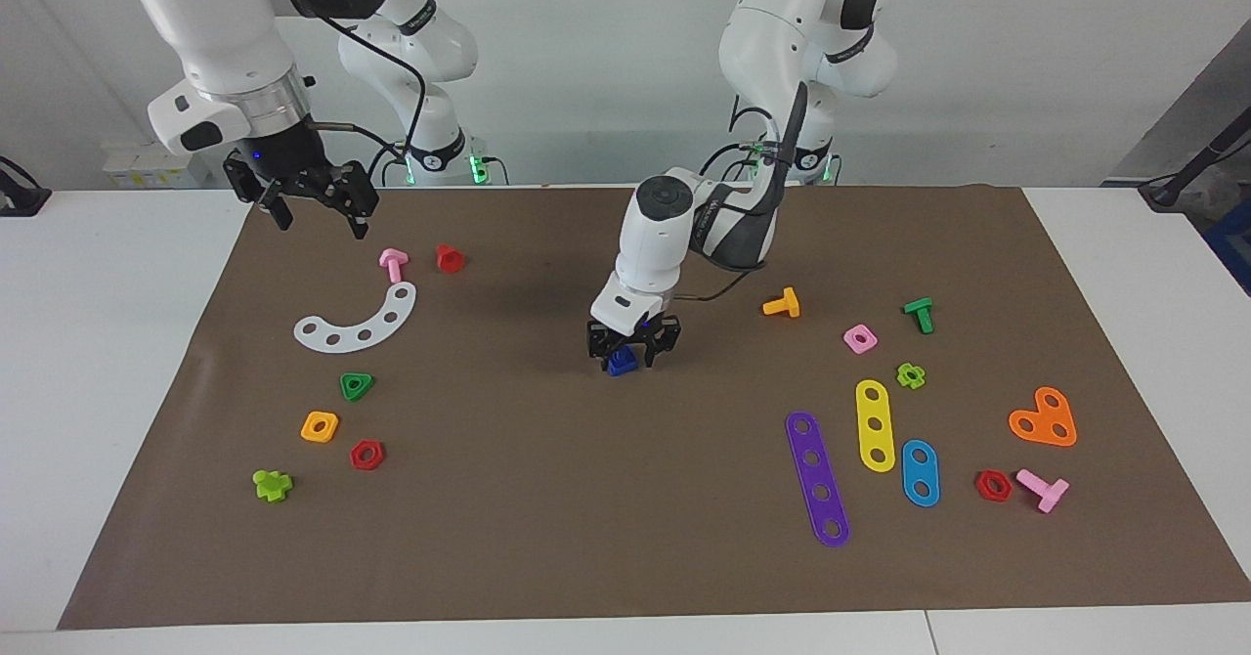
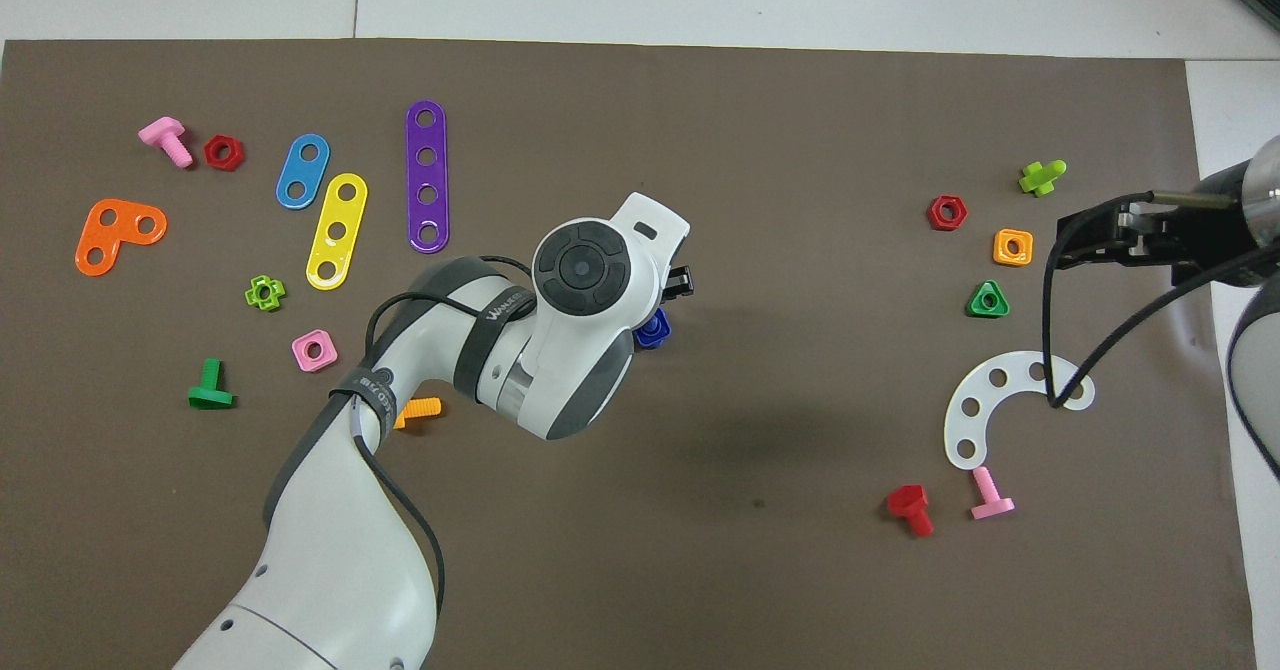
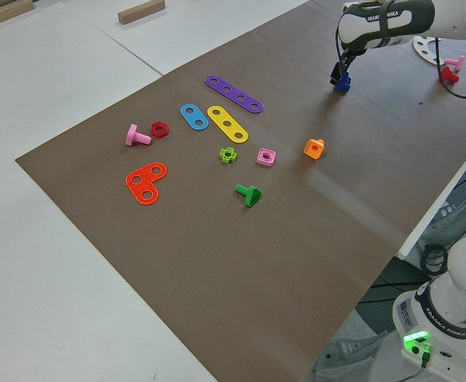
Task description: Unscrew and place screws in storage area
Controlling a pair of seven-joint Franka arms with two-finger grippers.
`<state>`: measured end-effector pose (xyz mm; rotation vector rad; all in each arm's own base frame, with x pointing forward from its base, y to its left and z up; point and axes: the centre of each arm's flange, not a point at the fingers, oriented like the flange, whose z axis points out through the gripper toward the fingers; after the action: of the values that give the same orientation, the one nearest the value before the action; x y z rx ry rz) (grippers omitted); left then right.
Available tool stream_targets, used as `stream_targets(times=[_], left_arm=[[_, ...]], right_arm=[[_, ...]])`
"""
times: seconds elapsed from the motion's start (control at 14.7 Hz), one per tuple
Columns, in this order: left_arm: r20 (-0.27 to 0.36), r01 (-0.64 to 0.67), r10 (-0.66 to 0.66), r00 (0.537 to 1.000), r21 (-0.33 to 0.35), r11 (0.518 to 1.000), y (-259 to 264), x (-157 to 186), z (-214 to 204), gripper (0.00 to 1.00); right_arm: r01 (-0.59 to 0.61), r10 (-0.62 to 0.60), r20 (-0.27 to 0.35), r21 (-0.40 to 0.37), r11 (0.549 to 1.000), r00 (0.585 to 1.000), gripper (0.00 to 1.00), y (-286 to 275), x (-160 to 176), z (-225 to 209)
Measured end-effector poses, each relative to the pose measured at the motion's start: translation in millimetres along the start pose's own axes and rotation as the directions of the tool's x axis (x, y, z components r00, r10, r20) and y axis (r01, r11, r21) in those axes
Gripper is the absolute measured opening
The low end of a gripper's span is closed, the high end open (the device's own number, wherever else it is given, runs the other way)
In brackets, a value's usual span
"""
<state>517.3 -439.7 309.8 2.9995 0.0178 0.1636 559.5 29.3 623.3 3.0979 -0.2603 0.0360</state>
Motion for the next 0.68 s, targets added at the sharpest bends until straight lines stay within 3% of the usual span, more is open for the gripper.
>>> stream_targets(times=[0.2, 0.34, 0.68], left_arm=[[0.001, -0.102, 0.102, 0.995, 0.004, 0.995, -1.6, -1.2, 2.3, 0.75], [-0.003, -0.131, 0.131, 0.991, 0.008, 0.991, -1.8, -0.7, 1.4, 0.58], [-0.032, -0.192, 0.194, 0.981, 0.045, 0.98, -1.4, 0.9, -2.6, 0.48]], right_arm=[[0.0, 0.0, 0.0, 0.0, 1.0, 1.0, 1.0, 0.0, 0.0, 0.0], [0.0, 0.0, 0.0, 0.0, 1.0, 1.0, 1.0, 0.0, 0.0, 0.0], [0.0, 0.0, 0.0, 0.0, 1.0, 1.0, 1.0, 0.0, 0.0, 0.0]])
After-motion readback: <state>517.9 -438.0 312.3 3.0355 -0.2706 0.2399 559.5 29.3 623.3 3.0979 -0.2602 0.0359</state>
